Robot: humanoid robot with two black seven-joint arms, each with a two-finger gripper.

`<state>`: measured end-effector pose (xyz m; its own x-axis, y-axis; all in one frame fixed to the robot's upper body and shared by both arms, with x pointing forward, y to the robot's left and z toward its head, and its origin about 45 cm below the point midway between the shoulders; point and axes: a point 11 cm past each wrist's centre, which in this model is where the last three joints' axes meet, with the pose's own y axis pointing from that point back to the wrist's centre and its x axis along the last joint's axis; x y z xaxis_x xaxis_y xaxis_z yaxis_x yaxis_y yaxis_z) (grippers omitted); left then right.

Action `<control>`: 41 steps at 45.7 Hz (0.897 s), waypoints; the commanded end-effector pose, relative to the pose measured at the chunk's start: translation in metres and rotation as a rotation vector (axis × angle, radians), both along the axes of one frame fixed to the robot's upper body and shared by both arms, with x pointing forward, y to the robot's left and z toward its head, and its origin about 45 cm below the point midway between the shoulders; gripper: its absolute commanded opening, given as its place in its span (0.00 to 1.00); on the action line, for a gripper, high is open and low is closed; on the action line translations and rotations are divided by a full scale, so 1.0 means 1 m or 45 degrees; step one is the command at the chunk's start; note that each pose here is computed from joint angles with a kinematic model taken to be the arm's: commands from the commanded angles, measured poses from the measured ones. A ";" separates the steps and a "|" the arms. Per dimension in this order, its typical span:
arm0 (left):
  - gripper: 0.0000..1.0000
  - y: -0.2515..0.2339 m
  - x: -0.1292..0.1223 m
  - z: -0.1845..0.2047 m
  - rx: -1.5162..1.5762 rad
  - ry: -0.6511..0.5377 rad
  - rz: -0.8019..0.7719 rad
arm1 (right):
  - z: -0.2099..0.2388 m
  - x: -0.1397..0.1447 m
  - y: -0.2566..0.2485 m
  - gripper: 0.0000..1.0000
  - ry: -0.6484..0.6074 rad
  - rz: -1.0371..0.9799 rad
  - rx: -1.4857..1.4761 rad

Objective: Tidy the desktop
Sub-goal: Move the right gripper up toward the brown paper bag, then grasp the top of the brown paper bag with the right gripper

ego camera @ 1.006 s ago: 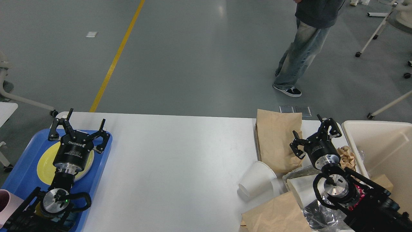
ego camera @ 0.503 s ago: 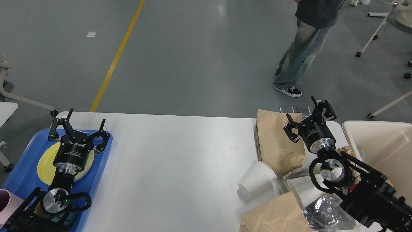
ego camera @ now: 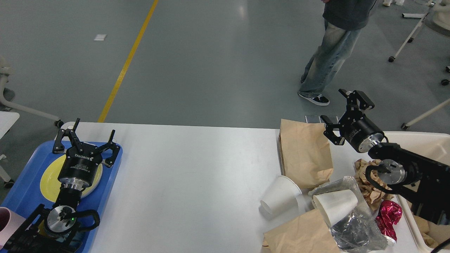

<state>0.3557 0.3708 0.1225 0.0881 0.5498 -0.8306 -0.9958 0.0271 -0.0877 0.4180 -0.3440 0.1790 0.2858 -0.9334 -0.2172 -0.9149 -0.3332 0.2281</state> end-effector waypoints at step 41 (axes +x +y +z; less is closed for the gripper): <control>0.96 0.000 0.000 0.000 0.000 0.000 0.000 | 0.175 -0.018 0.167 1.00 0.587 1.487 -1.462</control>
<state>0.3557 0.3708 0.1225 0.0881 0.5498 -0.8306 -0.9958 0.0271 -0.0877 0.4105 -0.1897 0.3276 0.9918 -0.0837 0.0965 -0.1211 -0.3746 0.9193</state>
